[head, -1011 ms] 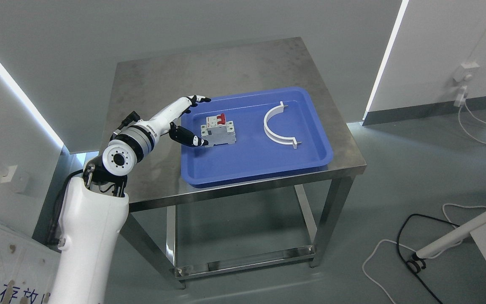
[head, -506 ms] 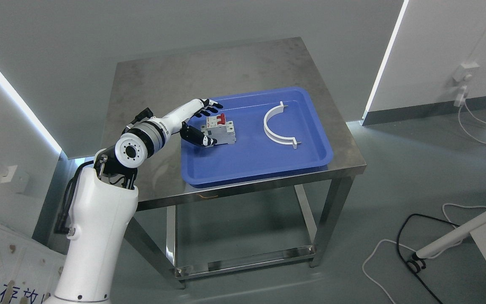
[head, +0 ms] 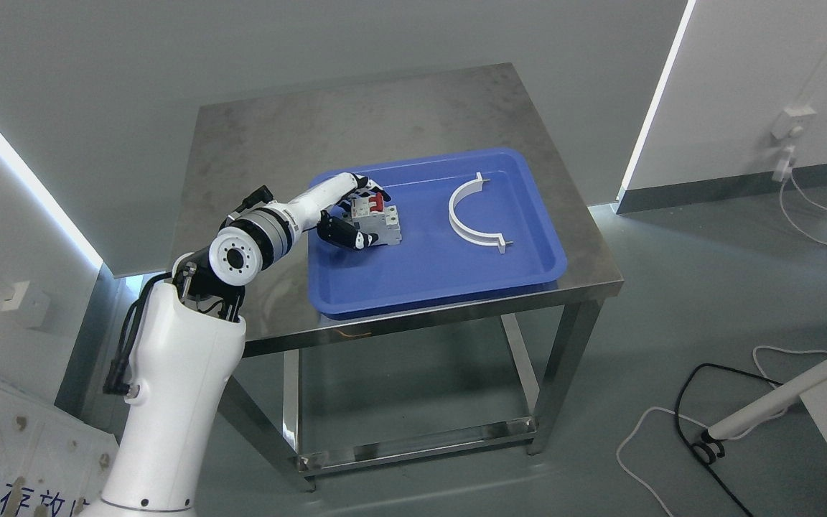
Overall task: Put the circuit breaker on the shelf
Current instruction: 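Close the left hand fingers around the grey circuit breaker, then lift the circuit breaker up out of the tray with the left hand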
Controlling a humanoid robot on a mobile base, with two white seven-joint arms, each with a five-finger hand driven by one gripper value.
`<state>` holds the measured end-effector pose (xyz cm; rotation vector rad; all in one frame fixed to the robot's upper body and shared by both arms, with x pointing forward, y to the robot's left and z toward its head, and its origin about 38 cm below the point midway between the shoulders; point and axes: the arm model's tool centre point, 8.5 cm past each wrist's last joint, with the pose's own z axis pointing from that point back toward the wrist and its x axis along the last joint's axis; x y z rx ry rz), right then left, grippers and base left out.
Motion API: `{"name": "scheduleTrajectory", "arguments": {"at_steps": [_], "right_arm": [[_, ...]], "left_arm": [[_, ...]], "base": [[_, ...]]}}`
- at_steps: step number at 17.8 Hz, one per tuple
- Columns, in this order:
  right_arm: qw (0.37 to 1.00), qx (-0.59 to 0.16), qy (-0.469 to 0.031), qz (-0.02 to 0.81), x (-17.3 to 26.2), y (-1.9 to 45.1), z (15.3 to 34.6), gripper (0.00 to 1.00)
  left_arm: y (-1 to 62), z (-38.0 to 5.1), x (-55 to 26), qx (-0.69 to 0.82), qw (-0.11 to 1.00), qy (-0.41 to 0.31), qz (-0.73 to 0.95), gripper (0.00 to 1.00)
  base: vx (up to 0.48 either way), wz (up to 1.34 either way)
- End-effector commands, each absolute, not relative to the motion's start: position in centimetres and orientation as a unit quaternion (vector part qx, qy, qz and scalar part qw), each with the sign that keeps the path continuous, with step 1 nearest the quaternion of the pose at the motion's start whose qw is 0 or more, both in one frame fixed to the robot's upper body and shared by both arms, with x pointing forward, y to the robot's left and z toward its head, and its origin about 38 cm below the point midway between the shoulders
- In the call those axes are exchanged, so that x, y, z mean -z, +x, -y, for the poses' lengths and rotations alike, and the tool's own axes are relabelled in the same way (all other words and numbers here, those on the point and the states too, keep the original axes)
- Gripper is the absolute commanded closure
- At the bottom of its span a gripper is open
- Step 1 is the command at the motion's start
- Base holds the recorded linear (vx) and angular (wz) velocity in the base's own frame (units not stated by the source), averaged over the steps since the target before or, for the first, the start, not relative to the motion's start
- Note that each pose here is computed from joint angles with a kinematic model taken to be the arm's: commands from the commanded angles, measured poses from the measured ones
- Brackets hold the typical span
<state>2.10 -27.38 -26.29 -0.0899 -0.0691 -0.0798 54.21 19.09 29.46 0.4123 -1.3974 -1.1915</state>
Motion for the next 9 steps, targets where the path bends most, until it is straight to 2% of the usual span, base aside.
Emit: {"name": "scheduleTrajectory", "arguments": {"at_steps": [1, 6, 9], "right_arm": [[0.997, 0.039, -0.054, 0.035, 26.2, 2.1, 28.5, 0.0], [0.997, 0.039, -0.054, 0.035, 26.2, 2.1, 28.5, 0.0], [0.997, 0.039, -0.054, 0.035, 26.2, 2.1, 28.5, 0.0]], "left_arm": [[54.2, -18.7, -28.6, 0.521, 0.582, 0.169, 0.601, 0.67], [53.8, -17.3, -29.3, 0.492, 0.559, 0.124, 0.656, 0.87], [53.5, -21.2, -32.4, 0.425, 0.523, 0.116, 0.729, 0.88]], "base": [[0.0, 0.0], [0.0, 0.0], [0.0, 0.0]]}}
